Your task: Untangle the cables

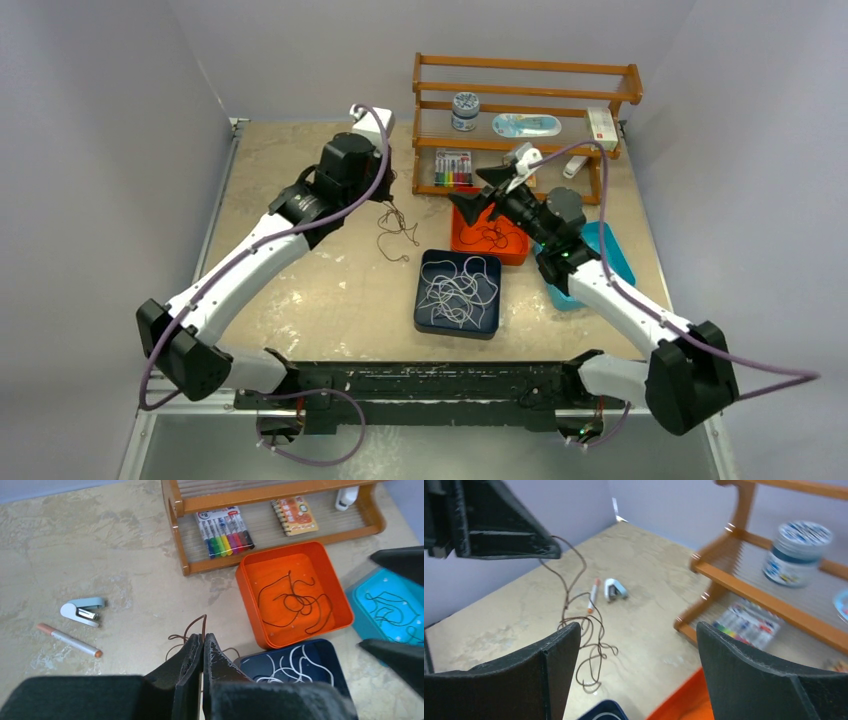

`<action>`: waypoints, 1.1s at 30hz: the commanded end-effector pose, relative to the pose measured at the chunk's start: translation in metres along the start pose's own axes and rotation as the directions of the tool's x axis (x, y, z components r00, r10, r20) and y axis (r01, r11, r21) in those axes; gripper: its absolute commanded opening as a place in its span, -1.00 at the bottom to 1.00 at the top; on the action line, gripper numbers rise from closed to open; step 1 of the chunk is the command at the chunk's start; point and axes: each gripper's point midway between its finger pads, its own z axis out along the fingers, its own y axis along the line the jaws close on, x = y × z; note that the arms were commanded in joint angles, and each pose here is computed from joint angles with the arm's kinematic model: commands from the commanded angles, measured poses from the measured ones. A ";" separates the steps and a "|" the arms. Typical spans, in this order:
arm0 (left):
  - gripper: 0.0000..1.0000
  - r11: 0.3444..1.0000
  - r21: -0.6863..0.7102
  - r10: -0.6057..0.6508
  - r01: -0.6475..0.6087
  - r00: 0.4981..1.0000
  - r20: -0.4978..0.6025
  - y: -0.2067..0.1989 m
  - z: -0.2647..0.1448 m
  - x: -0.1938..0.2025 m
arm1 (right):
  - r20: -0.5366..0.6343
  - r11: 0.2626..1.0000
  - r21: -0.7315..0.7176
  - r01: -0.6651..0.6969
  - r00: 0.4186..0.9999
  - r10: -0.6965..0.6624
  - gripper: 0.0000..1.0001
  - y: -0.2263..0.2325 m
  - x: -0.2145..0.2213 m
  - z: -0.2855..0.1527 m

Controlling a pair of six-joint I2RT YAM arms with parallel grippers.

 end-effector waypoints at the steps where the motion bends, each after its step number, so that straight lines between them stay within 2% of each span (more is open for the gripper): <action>1: -1.00 0.995 0.095 -0.055 0.041 0.988 0.147 -0.012 -0.037 -0.052 | 0.226 0.971 -0.173 0.166 0.966 -0.125 0.75 0.050 -0.052 0.021; 7: -1.00 0.986 0.160 -0.077 0.043 0.973 0.217 -0.020 -0.063 -0.072 | 0.258 0.950 -0.268 0.157 0.962 -0.086 0.72 0.076 -0.054 0.050; 17: -1.00 0.978 0.207 -0.083 0.033 0.968 0.236 -0.026 -0.077 -0.080 | 0.326 0.924 -0.357 0.135 0.945 -0.012 0.70 0.100 -0.071 0.082; 28: -1.00 0.972 0.233 -0.086 0.030 0.968 0.235 -0.031 -0.079 -0.082 | 0.291 0.903 -0.416 0.112 0.957 0.016 0.68 0.119 -0.055 0.103; 33: -1.00 0.964 0.263 -0.096 0.025 0.961 0.260 -0.037 -0.086 -0.095 | 0.244 0.901 -0.425 0.089 0.970 0.020 0.65 0.120 -0.036 0.117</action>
